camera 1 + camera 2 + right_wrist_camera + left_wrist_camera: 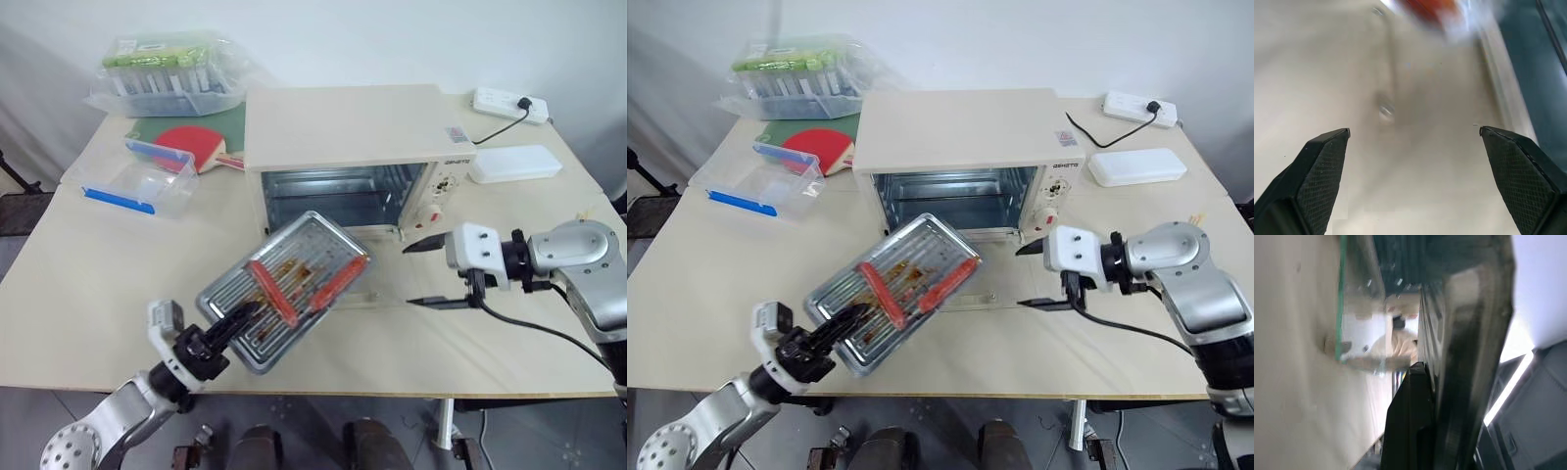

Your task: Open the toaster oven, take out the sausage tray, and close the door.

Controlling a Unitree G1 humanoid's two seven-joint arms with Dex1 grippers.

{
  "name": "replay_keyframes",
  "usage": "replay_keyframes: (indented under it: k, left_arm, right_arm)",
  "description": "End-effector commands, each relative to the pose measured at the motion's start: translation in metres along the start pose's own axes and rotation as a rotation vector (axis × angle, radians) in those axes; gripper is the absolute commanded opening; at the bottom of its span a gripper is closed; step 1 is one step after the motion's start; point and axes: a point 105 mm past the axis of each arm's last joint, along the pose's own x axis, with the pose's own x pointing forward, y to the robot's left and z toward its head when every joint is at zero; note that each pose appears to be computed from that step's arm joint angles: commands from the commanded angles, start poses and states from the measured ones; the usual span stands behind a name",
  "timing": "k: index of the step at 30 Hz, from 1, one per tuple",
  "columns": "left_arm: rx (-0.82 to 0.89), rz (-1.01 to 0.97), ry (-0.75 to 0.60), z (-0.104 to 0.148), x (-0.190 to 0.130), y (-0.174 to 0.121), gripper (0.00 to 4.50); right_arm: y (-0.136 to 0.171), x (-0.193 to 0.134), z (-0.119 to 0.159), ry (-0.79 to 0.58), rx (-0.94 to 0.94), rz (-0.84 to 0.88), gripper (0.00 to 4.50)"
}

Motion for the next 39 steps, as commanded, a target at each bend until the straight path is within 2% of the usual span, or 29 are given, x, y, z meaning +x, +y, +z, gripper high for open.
replay_keyframes:
  k: [1, 4, 9, 14, 19, 22, 25, 28, 34, 39]
  left_arm:
    - [0.012, -0.029, -0.042, -0.007, -0.01, -0.012, 0.0]
    - [0.012, -0.014, -0.093, -0.008, -0.018, -0.013, 0.0]
    - [0.008, 0.043, -0.22, -0.016, -0.049, -0.018, 0.0]
    - [0.02, 0.089, -0.358, -0.014, -0.073, -0.023, 0.0]
    - [0.04, 0.131, -0.451, -0.014, -0.094, -0.028, 0.0]
    - [0.044, 0.152, -0.481, -0.012, -0.104, -0.027, 0.0]
    - [0.052, 0.159, -0.502, -0.009, -0.109, -0.026, 0.0]
    - [0.055, 0.172, -0.515, -0.006, -0.114, -0.023, 0.0]
    - [0.064, 0.192, -0.542, 0.002, -0.123, -0.018, 0.0]
    - [0.071, 0.202, -0.559, 0.008, -0.13, -0.015, 0.0]
  right_arm:
    - [-0.017, -0.003, -0.007, 0.005, -0.009, -0.064, 4.46]
    - [-0.022, 0.0, -0.015, 0.015, -0.001, -0.068, 4.46]
    - [-0.024, 0.007, -0.04, 0.065, 0.02, -0.053, 4.46]
    - [-0.031, 0.008, -0.063, 0.132, 0.046, -0.087, 4.46]
    - [-0.033, 0.005, -0.072, 0.145, 0.057, -0.099, 4.46]
    - [-0.026, 0.0, -0.079, 0.154, 0.079, -0.085, 3.93]
    - [-0.023, -0.001, -0.081, 0.134, 0.095, -0.085, 2.94]
    - [-0.02, -0.001, -0.079, 0.083, 0.135, -0.083, 2.19]
    - [-0.014, -0.005, -0.078, 0.018, 0.217, -0.073, 0.13]
    - [-0.007, -0.013, -0.085, 0.021, 0.265, -0.057, 0.06]
